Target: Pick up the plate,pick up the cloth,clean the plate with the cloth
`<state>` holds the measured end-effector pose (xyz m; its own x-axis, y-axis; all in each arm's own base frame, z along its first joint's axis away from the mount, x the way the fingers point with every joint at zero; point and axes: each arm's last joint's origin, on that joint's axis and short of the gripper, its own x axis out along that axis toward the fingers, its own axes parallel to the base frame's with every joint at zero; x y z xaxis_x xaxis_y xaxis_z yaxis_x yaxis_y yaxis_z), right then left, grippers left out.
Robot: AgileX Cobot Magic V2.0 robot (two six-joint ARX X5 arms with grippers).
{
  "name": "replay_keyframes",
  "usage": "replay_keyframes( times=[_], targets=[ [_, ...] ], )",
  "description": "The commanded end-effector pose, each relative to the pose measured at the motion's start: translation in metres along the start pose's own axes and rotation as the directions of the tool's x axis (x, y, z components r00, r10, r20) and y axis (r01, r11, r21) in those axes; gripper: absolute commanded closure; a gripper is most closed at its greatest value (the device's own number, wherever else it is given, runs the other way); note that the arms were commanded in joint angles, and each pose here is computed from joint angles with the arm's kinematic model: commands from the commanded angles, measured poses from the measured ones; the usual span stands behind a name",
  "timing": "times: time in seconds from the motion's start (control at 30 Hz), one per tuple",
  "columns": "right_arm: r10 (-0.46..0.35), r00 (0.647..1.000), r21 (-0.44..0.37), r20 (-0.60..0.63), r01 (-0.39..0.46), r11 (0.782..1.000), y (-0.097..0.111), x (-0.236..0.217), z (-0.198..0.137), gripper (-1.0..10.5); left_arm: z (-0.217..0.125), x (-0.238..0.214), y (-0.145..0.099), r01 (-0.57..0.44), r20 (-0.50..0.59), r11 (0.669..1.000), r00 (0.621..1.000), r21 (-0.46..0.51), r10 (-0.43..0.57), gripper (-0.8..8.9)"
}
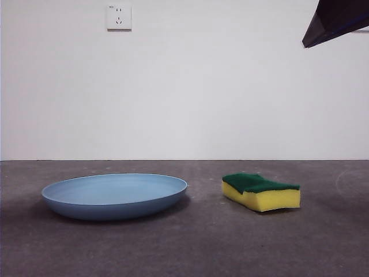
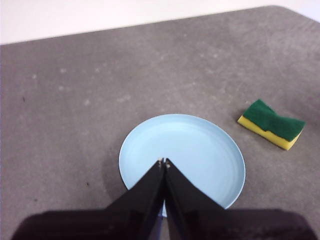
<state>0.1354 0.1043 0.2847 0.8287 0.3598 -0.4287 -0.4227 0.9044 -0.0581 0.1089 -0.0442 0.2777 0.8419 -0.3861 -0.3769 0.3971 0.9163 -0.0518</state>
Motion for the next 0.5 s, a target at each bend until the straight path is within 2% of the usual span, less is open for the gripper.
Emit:
replay_keyframes(
  times=[0.03,0.4,0.5],
  targets=[
    [-0.001,1.000,-0.006,-0.002,0.001,1.000,0.0002,0.0006,-0.0022,9.6,-0.0016,0.0027,0.0001,0.001,-0.010,1.000,1.000,-0.007,-0.001,8.17],
    [-0.001,1.000,-0.005,-0.001,0.001,1.000,0.0001,0.0005,-0.0022,9.6,-0.0044,0.0067,0.0003,0.000,-0.053,1.000,0.999,-0.009,0.000,8.17],
    [-0.001,1.000,-0.005,-0.001,0.001,1.000,0.0001,0.0004,-0.0021,9.6,-0.0030,-0.0018,0.0007,-0.001,-0.007,0.999,1.000,-0.042,0.001,8.16]
  ],
)
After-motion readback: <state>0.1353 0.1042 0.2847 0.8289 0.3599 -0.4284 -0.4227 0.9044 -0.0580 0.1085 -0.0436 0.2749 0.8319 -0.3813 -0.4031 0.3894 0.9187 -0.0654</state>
